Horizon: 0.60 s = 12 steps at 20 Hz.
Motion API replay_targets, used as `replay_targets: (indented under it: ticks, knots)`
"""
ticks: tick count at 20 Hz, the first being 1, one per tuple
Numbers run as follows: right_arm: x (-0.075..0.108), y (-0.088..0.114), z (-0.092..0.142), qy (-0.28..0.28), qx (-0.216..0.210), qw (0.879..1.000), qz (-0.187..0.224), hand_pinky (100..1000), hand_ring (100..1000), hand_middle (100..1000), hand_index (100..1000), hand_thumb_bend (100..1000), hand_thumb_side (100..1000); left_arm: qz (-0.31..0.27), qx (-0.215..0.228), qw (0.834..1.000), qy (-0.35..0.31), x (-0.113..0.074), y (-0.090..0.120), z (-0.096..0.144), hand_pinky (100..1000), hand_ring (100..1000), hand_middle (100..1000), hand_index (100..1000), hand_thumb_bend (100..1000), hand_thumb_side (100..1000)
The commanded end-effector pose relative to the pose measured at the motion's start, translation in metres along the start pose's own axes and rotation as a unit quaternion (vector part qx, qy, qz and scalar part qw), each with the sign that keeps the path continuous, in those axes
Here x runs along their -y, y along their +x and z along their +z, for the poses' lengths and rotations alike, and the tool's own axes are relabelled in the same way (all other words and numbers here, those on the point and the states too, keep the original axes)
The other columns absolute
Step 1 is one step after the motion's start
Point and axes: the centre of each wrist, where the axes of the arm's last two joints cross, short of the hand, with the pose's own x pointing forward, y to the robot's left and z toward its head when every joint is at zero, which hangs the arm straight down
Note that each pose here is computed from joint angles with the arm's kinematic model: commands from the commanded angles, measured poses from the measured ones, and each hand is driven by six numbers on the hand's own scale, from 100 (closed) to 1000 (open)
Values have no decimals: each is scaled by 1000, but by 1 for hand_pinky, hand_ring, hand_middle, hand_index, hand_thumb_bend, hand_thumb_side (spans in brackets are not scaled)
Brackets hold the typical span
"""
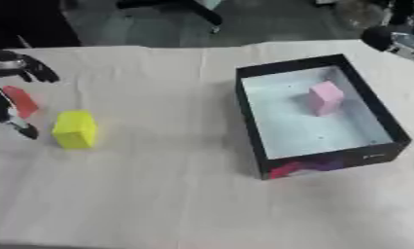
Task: Pick up the objects with one hand, pass them to the other hand, and then place them into the box on the other side of the table.
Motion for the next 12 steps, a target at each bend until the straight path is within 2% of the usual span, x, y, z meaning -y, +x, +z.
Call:
replay_targets:
  ticks: [1,7,12]
  knots:
    - [7,9,0,0,3,1000,24,989,1000,699,1000,517,164,-11,-15,1000,-2,-19,0,8,847,861,780,847,939,219]
    - [3,5,0,7,-3,1000,24,989,1000,696,1000,517,164,-19,-51,998,-45,-25,6,3,840,867,785,836,958,208]
    - [0,2,1,9,-9,1000,25,990,1000,693,1000,517,165,-34,-68,995,-67,-19,5,-6,843,874,792,834,932,155]
